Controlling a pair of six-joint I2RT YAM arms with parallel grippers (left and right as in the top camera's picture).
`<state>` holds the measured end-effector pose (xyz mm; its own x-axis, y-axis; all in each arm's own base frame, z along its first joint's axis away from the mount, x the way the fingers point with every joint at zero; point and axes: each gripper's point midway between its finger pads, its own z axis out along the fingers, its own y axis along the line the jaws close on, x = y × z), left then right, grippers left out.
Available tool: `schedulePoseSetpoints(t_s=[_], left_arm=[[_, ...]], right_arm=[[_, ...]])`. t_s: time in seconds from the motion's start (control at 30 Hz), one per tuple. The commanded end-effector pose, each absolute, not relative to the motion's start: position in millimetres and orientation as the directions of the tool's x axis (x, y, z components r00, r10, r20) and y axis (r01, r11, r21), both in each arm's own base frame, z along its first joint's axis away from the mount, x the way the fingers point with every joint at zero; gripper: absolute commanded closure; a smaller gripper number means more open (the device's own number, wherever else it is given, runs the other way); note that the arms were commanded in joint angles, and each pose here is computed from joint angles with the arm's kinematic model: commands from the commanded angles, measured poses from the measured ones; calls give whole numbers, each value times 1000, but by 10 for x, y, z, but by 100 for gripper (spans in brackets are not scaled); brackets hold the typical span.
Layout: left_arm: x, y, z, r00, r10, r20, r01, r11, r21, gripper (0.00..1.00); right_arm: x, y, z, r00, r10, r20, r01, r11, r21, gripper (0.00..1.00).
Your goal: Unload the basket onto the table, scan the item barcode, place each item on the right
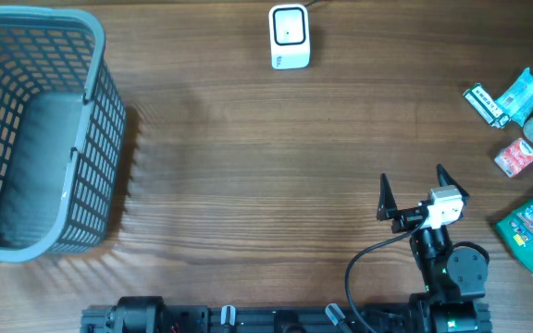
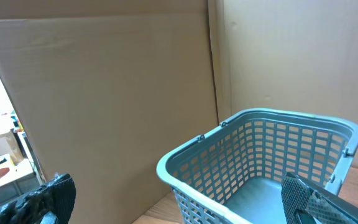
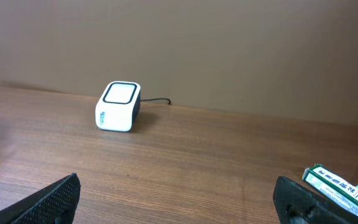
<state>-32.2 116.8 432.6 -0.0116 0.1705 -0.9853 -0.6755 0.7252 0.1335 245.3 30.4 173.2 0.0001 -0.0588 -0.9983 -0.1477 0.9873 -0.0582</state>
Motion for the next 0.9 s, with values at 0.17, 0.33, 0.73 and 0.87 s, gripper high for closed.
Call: schedulePoseSetpoints(t_s=[0.17, 0.33, 0.73, 0.87], left_arm=[[504, 366, 3672, -111, -44, -993, -207, 978, -21, 0], [1466, -85, 3415, 49, -81, -996, 56, 995, -78, 0], [2403, -26, 2058, 33, -186, -982, 27, 982, -185, 0], [2460, 31, 1657, -44, -189, -981, -11, 982, -189, 0]], right_arm=[[2454, 284, 1744, 8, -78, -997, -139, 987, -78, 0], [2454, 284, 1744, 8, -78, -997, -139, 987, -78, 0], [2454, 284, 1744, 8, -78, -997, -139, 987, -78, 0], [2454, 284, 1744, 8, -78, -997, -139, 987, -78, 0]])
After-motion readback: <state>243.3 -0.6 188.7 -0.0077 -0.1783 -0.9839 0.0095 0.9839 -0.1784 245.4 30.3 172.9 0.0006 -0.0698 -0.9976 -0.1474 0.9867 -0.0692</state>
